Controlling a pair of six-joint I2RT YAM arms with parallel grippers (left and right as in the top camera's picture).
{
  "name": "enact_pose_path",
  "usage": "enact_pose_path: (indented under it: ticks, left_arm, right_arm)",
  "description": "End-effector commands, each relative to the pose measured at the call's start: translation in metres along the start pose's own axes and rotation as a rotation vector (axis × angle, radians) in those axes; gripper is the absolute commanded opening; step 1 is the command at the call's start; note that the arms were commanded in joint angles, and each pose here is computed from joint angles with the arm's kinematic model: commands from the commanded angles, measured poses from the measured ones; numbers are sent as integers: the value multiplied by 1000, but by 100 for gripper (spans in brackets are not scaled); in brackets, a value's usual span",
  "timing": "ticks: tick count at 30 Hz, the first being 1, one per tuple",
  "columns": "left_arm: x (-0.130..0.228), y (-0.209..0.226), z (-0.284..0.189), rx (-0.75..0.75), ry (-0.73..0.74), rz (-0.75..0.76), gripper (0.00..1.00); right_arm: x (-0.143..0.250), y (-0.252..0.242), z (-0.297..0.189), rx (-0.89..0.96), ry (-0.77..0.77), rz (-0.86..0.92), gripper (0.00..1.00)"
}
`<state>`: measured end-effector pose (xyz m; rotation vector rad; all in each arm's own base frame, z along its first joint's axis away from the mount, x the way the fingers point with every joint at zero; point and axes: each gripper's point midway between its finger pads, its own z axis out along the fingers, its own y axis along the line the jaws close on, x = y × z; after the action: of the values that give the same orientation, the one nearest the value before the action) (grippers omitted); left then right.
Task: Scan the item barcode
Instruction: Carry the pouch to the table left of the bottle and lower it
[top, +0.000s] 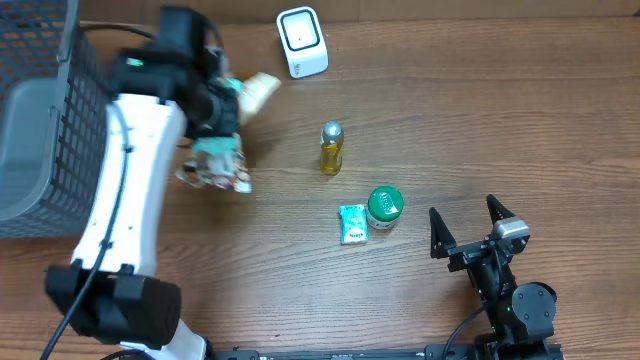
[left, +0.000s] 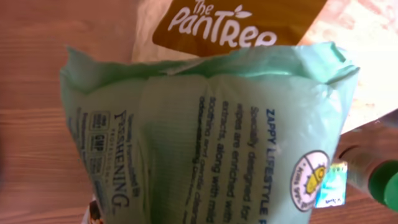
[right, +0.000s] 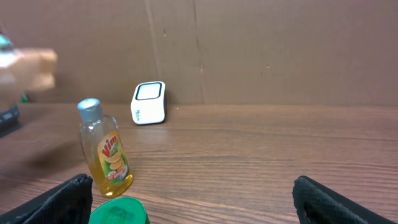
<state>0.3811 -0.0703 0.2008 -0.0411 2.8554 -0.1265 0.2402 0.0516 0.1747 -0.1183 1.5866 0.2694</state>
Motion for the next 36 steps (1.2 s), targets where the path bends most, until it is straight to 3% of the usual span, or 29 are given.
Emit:
enact_pose_path:
  ticks: [1,10,21,27,32,34,36]
  left_arm:
    - [24,-10,34,-29,64,-71,13]
    - [78,-4,111,-170,103,-296,7]
    - [97,-33,142,-133,67,-186,14]
    - [100,-38,142,-128,73,-120,33]
    - [105,-35,141,-138,93,-100,38]
    - [107,-34,141,-142,102,-98,44]
    - [109,-33,141,-148,111,-98,56]
  right_arm:
    - [3,-2,1,7,2,-1,100]
    - [3,-2,1,7,2,-1,100]
    - [3,-2,1,7,2,-1,100]
    - [3,-2,1,7,2,-1,100]
    - [3,-2,1,7,2,-1,100]
    - [3,-2,1,7,2,-1,100]
    - [3,-2,1,7,2,-1,100]
